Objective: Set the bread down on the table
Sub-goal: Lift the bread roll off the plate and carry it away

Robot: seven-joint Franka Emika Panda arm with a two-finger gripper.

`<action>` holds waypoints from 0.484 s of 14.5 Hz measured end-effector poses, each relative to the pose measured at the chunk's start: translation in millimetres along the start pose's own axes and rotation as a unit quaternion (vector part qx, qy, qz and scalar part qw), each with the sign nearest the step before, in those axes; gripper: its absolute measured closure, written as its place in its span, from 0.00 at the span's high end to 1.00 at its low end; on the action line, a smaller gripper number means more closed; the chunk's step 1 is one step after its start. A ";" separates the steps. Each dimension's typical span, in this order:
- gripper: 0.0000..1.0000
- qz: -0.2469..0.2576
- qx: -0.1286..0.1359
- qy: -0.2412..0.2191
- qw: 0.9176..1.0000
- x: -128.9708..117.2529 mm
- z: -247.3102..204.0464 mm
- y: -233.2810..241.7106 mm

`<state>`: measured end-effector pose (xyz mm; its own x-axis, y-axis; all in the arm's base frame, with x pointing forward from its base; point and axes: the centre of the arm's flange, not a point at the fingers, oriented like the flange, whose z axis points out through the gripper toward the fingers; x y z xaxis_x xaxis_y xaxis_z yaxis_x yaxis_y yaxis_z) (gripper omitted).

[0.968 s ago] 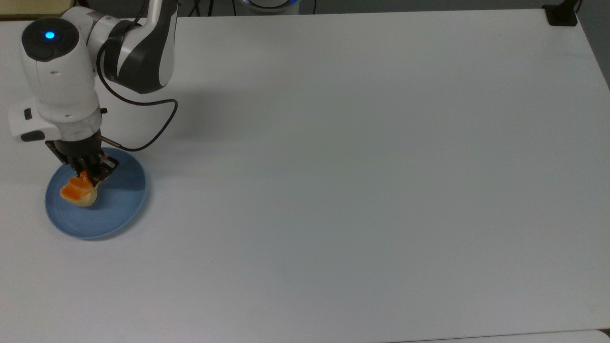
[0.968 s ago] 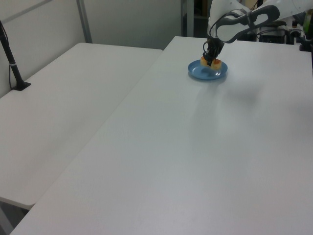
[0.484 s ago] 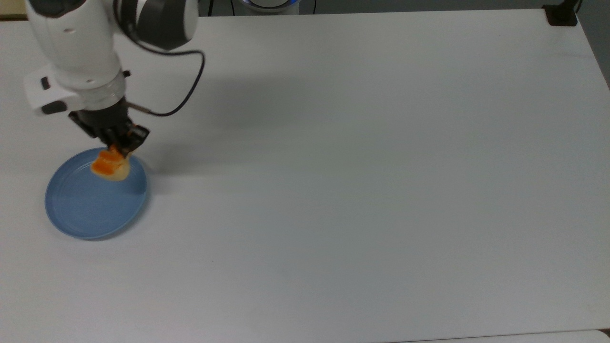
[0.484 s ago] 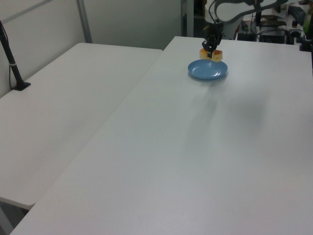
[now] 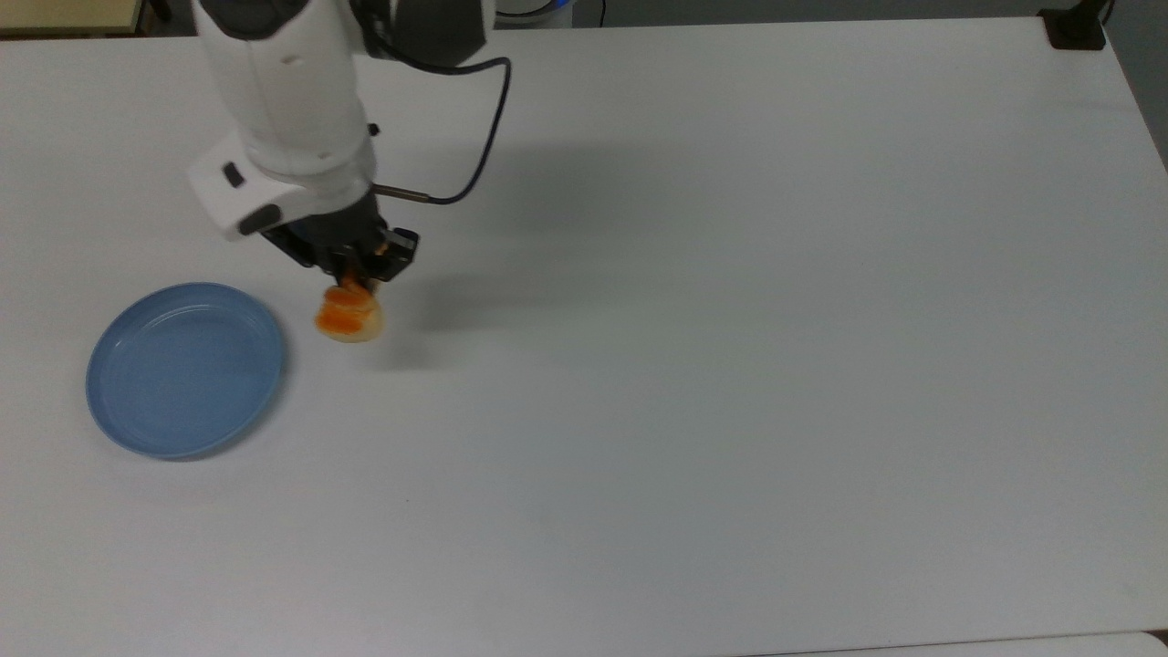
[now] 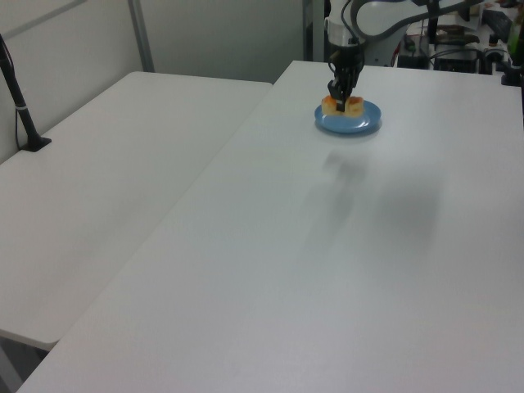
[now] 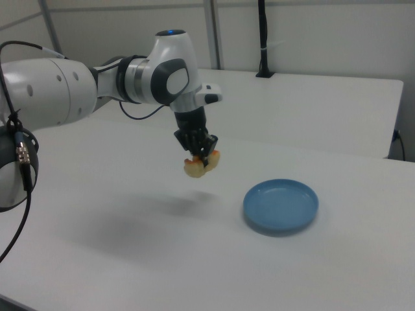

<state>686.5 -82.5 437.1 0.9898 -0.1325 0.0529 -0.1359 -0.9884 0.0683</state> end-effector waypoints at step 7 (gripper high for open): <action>0.20 -0.048 0.023 0.022 0.998 -5.4 63.1 -63.9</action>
<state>692.6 -23.3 369.6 0.9952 -0.0343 0.0917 -0.0371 -0.9989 0.0290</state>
